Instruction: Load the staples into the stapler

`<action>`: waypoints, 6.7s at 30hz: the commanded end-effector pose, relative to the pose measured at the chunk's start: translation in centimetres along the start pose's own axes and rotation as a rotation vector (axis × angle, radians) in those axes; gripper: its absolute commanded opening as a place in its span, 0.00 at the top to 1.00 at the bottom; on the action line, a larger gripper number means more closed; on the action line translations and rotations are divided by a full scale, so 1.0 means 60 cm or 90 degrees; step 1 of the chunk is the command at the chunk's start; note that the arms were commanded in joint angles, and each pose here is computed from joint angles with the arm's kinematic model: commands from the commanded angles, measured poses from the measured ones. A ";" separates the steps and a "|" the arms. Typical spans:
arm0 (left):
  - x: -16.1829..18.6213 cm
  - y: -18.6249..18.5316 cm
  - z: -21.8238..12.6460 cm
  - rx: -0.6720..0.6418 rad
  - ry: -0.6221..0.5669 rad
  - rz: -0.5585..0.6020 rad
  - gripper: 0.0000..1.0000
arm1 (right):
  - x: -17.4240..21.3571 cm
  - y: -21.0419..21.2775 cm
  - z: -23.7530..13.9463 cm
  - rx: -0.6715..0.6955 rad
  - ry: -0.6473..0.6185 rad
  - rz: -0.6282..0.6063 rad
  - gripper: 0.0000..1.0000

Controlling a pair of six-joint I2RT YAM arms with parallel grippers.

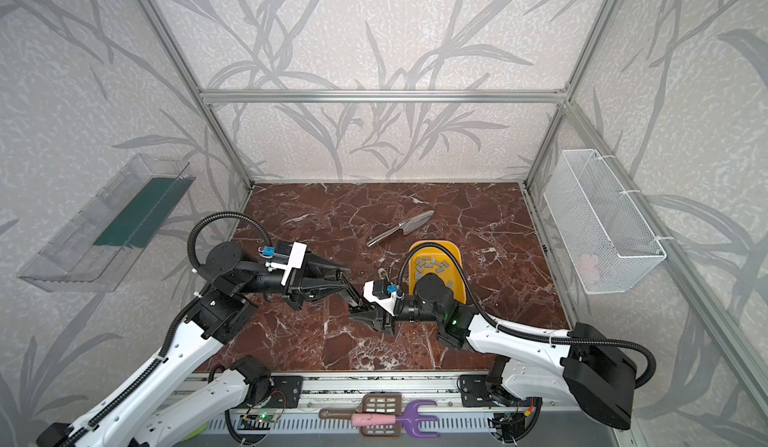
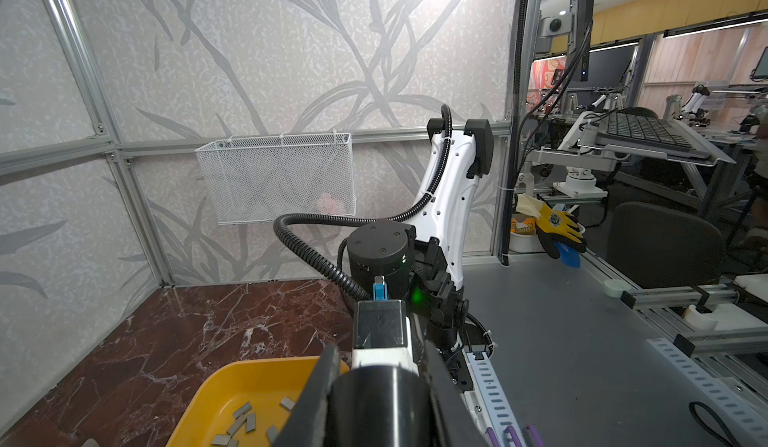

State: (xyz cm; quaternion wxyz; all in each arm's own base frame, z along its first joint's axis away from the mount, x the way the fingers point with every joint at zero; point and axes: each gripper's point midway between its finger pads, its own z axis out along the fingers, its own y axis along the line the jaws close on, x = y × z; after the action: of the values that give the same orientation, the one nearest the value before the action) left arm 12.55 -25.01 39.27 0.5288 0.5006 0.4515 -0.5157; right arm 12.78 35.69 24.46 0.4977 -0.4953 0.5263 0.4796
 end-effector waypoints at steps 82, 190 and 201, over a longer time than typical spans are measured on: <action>-0.086 0.175 -0.222 -0.692 -0.110 0.194 0.23 | 0.290 -0.182 0.132 0.681 0.461 0.373 1.00; 0.316 0.068 -0.547 -1.420 0.016 -0.425 0.01 | 0.322 -0.177 -0.332 0.788 0.483 0.635 0.50; 0.375 0.102 -0.502 -1.315 0.138 -0.454 0.01 | 0.337 -0.116 -0.334 0.751 0.566 0.634 0.49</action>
State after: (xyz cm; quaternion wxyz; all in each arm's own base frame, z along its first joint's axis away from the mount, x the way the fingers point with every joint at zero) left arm 20.29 3.95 15.31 0.4781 -0.3325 0.8113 0.0507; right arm 19.99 14.89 5.58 0.1800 -0.0111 0.9817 0.0617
